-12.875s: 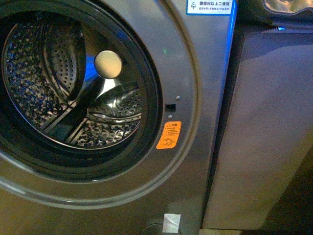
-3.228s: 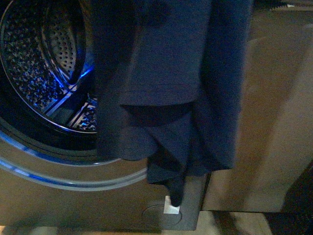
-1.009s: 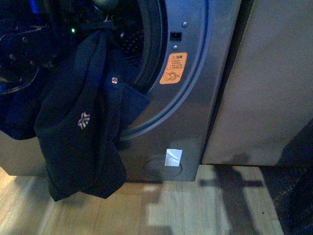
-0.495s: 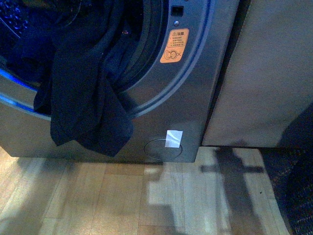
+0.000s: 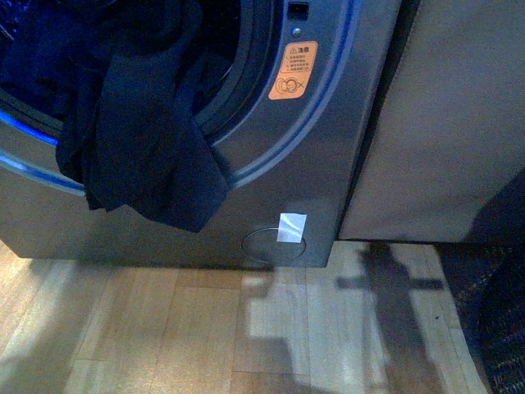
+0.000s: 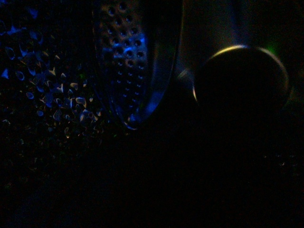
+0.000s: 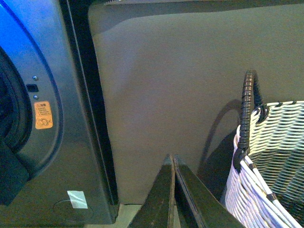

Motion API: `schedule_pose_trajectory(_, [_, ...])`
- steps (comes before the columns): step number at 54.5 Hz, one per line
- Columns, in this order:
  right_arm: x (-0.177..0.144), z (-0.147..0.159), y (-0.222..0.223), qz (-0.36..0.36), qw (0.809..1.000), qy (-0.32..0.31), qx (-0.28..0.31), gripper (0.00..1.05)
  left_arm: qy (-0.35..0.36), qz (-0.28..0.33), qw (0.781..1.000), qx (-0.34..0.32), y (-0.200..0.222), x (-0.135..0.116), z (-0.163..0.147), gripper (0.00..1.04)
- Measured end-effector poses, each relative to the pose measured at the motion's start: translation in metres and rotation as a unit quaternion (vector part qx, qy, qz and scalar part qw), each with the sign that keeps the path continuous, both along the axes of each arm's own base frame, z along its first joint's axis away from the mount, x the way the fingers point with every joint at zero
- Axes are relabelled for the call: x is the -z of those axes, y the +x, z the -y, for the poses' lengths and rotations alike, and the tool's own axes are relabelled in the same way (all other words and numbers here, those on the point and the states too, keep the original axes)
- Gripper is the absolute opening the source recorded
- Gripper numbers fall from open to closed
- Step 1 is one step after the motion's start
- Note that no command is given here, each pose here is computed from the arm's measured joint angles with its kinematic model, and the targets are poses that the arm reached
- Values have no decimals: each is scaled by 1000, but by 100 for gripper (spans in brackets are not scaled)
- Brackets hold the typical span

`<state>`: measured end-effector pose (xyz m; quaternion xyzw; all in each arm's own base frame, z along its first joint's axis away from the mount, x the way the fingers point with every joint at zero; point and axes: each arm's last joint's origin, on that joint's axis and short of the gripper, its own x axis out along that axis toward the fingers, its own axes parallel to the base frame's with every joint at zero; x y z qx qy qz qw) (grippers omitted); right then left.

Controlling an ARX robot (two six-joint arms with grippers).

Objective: Put clothes into washing machine

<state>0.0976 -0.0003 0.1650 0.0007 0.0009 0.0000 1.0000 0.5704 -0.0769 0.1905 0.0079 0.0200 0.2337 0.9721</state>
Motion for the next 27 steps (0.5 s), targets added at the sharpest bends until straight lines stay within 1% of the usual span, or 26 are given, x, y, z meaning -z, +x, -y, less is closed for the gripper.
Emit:
schedule_pose_trajectory(5, [0,0,0,0,1000,0,0,2,-4,-20,1000,8,1,4,-3,5])
schedule_pose_trajectory(7, [0,0,0,0,1000,0,0,2,-5,-23,1000,19,2,6,-5,12])
schedule_pose_trajectory(11, [0,0,0,0,1000,0,0,2,-9,-31,999,31,2,14,-10,23])
schedule_pose_trajectory(15, [0,0,0,0,1000,0,0,2,-9,-40,999,30,0,25,-16,34])
schedule_pose_trajectory(18, [0,0,0,0,1000,0,0,2,-11,-49,998,33,-4,39,-22,44])
schedule_pose_trajectory(24, [0,0,0,0,1000,0,0,2,-13,-59,998,36,-13,60,-27,60])
schedule_pose_trajectory(27, [0,0,0,0,1000,0,0,2,-14,-69,997,44,-24,75,-28,75])
